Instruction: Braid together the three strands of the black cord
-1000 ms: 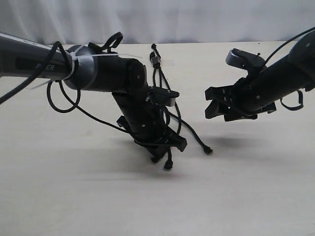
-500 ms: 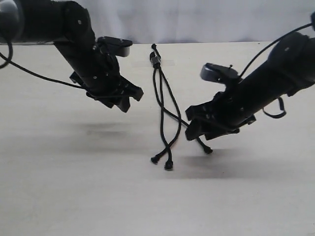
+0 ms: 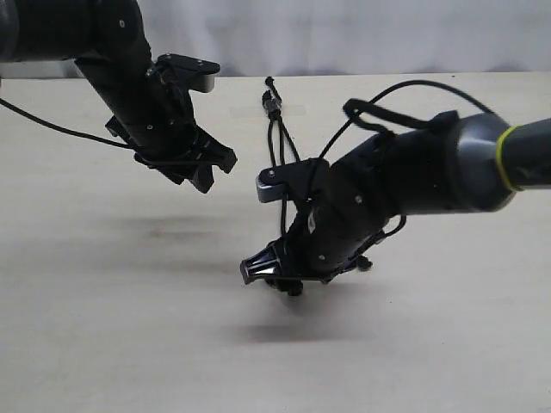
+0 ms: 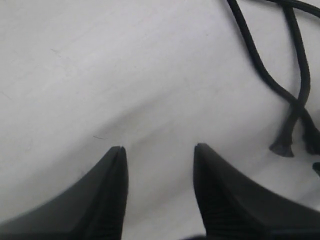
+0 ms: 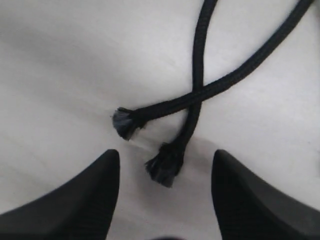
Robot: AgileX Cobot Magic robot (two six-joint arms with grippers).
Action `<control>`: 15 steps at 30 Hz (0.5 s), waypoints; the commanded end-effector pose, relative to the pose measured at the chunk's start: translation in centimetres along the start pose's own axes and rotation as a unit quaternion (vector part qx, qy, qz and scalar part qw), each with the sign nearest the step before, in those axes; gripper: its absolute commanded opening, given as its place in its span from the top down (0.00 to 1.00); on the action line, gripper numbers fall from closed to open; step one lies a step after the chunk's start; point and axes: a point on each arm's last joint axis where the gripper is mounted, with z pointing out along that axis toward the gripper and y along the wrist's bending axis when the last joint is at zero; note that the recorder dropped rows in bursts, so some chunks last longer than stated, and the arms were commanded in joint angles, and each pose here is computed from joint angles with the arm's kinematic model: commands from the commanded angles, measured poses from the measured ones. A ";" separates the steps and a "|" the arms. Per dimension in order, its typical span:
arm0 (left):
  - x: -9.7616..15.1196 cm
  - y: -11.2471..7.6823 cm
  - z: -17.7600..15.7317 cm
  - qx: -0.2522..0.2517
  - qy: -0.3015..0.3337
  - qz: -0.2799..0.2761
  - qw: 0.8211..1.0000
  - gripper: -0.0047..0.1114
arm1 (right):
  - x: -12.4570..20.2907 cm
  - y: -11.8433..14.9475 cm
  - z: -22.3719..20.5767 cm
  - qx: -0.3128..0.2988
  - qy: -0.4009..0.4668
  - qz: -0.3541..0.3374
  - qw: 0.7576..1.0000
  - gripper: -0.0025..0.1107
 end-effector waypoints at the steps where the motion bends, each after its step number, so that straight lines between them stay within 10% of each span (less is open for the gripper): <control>1: -0.1 -0.1 -0.5 -0.001 -0.001 0.003 1.000 0.61 | 0.5 0.3 1.7 0.019 0.006 0.011 1.000 0.51; 15: 0.1 -0.1 -0.5 0.000 0.005 0.003 1.000 0.61 | 0.5 -0.4 2.0 0.056 0.010 -0.057 0.997 0.94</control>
